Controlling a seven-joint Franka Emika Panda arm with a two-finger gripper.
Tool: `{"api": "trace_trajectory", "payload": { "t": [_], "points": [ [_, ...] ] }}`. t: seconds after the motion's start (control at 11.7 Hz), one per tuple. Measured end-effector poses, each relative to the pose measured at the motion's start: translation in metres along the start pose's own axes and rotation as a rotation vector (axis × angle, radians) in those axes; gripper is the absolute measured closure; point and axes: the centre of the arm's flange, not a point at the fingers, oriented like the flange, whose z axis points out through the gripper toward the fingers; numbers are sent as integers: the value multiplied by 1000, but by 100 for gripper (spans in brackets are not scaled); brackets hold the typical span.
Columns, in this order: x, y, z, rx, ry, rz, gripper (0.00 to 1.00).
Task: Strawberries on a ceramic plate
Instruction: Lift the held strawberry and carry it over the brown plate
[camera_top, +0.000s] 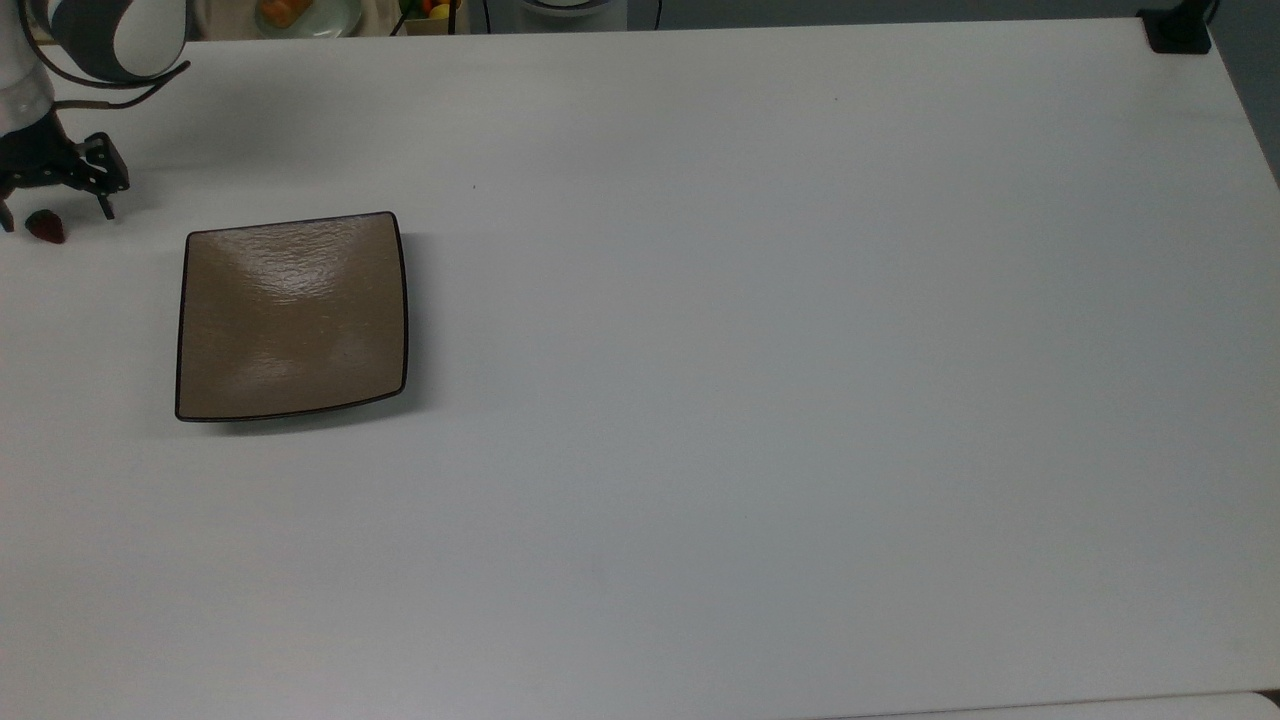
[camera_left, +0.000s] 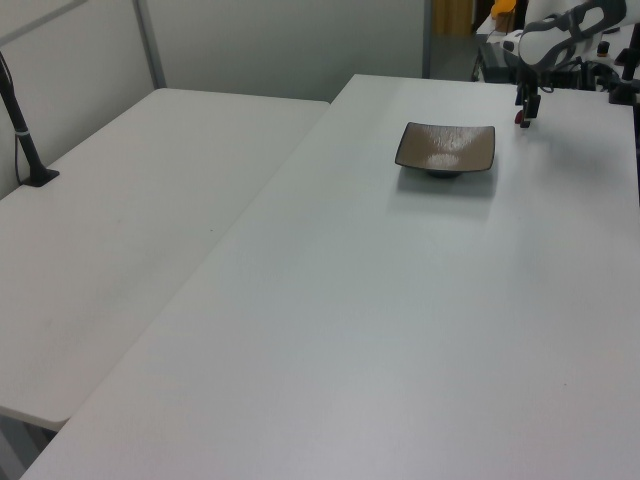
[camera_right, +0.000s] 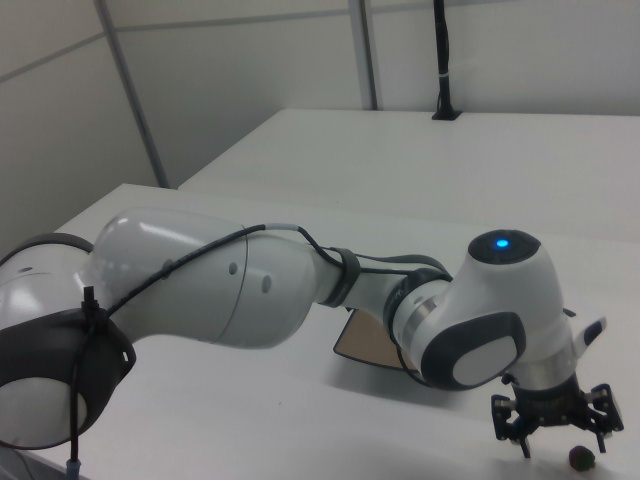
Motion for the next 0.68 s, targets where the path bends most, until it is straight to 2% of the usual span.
{"api": "trace_trajectory", "payload": {
  "t": [0.26,0.34,0.43,0.6,0.68],
  "points": [
    [-1,-2,12,10,-7,-1,4],
    [-1,-3,13,12,-8,-3,11],
    [-1,-2,12,10,-7,-15,29],
    [-1,-1,12,9,-7,-79,40],
    [-2,-1,12,8,-8,-94,56]
  ]
}}
